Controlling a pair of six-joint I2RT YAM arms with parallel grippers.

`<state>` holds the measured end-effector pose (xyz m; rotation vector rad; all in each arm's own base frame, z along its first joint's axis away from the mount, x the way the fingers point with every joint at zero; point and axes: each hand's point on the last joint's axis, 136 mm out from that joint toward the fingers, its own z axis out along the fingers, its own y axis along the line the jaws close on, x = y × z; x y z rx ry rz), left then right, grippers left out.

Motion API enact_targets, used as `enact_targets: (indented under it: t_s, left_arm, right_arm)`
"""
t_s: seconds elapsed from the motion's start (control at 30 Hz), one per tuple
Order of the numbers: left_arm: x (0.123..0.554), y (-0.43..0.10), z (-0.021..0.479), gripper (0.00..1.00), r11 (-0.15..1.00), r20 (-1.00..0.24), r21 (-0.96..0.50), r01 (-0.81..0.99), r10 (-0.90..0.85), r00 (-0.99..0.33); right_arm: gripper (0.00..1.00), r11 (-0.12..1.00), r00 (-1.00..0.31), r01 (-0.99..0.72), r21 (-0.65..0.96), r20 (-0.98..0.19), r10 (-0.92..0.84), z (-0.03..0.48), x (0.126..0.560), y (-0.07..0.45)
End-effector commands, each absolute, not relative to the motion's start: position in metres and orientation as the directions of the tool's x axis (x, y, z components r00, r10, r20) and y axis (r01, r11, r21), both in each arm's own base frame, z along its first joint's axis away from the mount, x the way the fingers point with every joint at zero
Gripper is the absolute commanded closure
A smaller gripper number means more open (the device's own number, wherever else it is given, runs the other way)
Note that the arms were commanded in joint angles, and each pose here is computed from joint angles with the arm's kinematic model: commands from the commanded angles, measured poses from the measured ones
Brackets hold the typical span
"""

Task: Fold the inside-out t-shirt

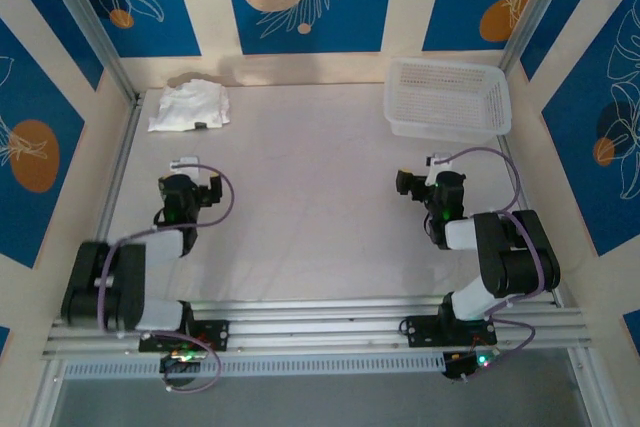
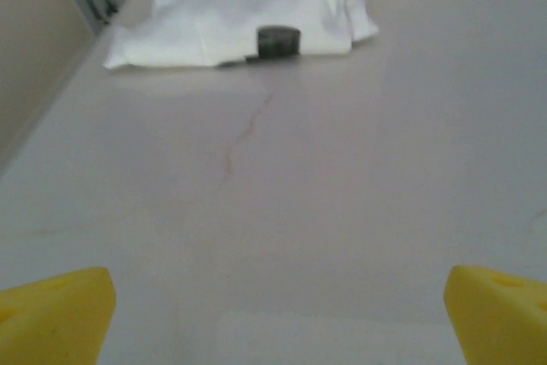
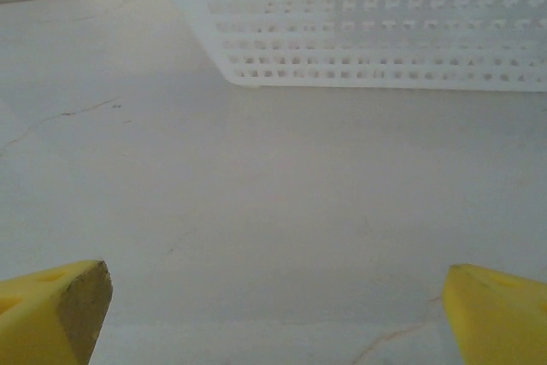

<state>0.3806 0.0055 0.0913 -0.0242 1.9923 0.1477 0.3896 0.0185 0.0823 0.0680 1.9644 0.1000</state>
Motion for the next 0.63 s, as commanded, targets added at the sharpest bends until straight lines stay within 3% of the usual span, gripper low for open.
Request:
enact_targets:
  t_s: [0.0, 0.03, 0.07, 0.6]
  left_arm:
    - [0.389, -0.012, 0.093, 0.01, 0.999, -0.951, 0.044, 0.017, 0.047, -0.305]
    - [0.390, -0.014, 0.088, 0.01, 0.999, -0.923, 0.044, 0.032, 0.053, -0.381]
    - [0.396, -0.020, 0.091, 0.01, 0.997, -0.937, 0.049, 0.067, 0.070, -0.341]
    - [0.396, -0.028, 0.088, 0.01, 0.992, -0.921, 0.059, 0.110, 0.096, -0.378]
  right_arm:
    - [0.01, 0.995, -0.343, 0.022, 0.100, -0.934, 0.102, 0.095, 0.394, 0.009]
    - [0.01, 0.994, -0.341, 0.019, 0.104, -0.934, 0.104, 0.095, 0.395, 0.009]
    - [0.01, 0.995, -0.338, 0.021, 0.103, -0.935, 0.104, 0.095, 0.395, 0.009]
    - [0.01, 0.992, -0.342, -0.086, 0.096, -0.938, 0.061, 0.096, 0.393, 0.026]
